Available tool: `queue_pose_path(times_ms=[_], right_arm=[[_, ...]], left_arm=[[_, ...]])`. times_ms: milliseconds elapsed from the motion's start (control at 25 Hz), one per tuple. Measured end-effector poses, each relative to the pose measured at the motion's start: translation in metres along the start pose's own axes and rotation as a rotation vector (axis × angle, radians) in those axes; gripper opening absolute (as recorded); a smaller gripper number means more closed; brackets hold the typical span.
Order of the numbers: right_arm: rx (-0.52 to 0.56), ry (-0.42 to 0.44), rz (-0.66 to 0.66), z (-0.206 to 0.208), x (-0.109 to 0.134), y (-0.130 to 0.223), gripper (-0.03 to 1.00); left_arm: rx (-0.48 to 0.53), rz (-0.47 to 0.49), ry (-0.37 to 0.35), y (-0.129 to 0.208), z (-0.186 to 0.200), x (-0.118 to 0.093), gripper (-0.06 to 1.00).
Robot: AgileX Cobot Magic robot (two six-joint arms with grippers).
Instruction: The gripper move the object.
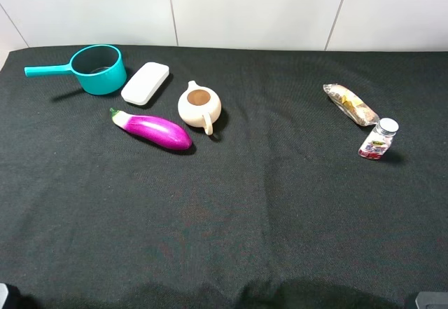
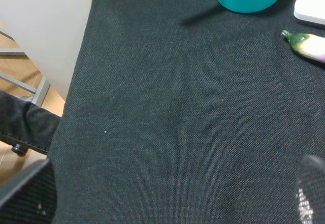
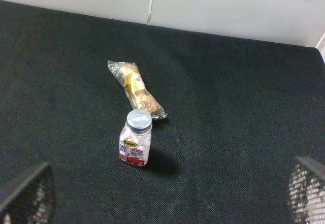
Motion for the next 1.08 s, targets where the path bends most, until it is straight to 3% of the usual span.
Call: queue_pose_path(times_ms=[1080], right_arm=[[0.000,0.000,0.000,-0.0001,0.0000,0.0001,0.69]], left_arm=[[0.000,0.000,0.000,0.0000,0.0000,0.0000,0.99]])
Point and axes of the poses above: a point on each arm's last joint axis where the gripper is mounted, z pointing back along that axis away from the gripper, x along the wrist's bending axis when the last joint is at zero, y = z × x, the point moved 9 cm from there along -z, pointing out along that axis toward the gripper, and after that the axes turned 13 degrees about z, right-handed, at the moved point
